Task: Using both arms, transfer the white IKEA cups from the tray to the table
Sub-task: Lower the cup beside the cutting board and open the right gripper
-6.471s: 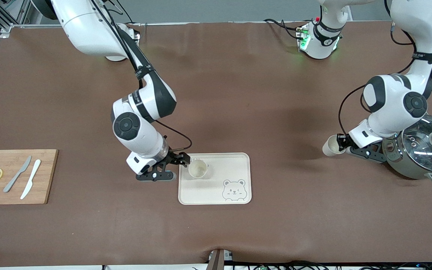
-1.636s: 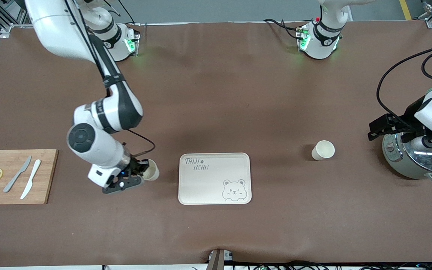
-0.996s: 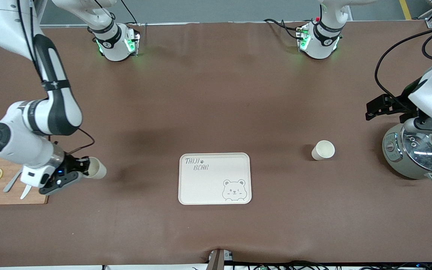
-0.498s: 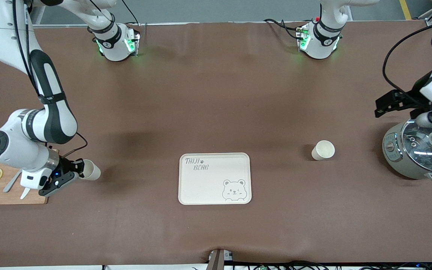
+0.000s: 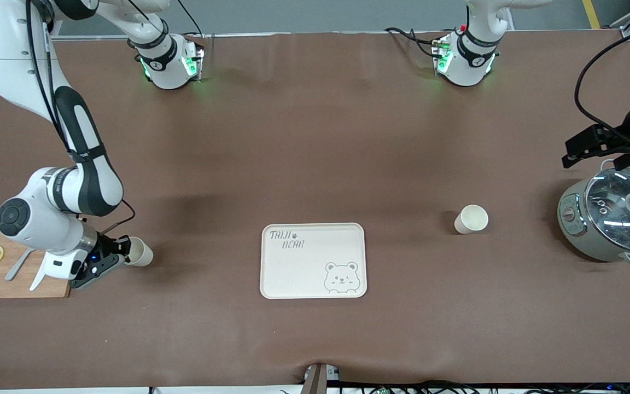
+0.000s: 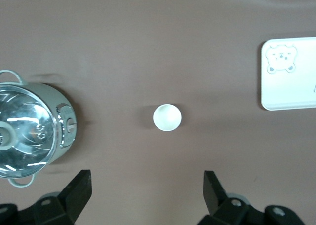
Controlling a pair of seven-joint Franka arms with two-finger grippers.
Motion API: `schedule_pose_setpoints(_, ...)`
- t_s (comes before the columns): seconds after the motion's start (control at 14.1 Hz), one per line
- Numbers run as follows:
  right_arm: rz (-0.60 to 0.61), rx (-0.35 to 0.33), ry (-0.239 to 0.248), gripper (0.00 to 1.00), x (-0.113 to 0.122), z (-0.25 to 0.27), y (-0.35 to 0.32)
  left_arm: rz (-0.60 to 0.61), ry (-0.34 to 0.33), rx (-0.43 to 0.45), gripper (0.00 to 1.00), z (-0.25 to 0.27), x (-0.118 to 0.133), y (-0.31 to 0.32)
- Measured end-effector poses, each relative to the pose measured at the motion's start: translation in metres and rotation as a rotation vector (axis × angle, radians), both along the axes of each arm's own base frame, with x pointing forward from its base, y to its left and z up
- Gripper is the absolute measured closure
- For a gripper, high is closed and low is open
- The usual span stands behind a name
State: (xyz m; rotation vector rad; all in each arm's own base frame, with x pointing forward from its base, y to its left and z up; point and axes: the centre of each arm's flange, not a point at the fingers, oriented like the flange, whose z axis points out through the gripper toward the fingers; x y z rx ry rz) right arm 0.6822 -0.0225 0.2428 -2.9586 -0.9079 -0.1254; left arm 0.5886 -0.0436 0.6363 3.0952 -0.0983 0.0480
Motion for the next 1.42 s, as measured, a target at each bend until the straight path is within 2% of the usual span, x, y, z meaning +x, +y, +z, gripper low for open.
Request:
schedule_pose_setpoints(0.78, 0.003, 0.001, -0.005, 0.97, 0.001, -0.015, 0.003, 0.002, 0.001, -0.001, 0.00, -0.001, 0.000, -0.005)
schedule_pose_setpoints(0.85, 0.003, 0.001, -0.005, 0.95, 0.001, -0.014, 0.003, -0.005, -0.001, 0.007, 0.00, -0.001, 0.000, -0.005)
schedule_pose_setpoints(0.92, 0.003, 0.001, -0.006, 0.87, 0.001, -0.014, 0.004, -0.016, -0.004, 0.027, 0.00, -0.001, 0.000, -0.005)
schedule_pose_setpoints(1.07, 0.005, 0.002, -0.008, 0.62, 0.001, -0.014, 0.004, -0.034, -0.011, 0.051, 0.00, 0.000, 0.000, -0.009)
schedule_pose_setpoints(1.42, 0.014, 0.006, -0.021, 0.11, 0.011, 0.002, 0.011, -0.053, -0.023, 0.050, 0.00, 0.001, 0.001, -0.014)
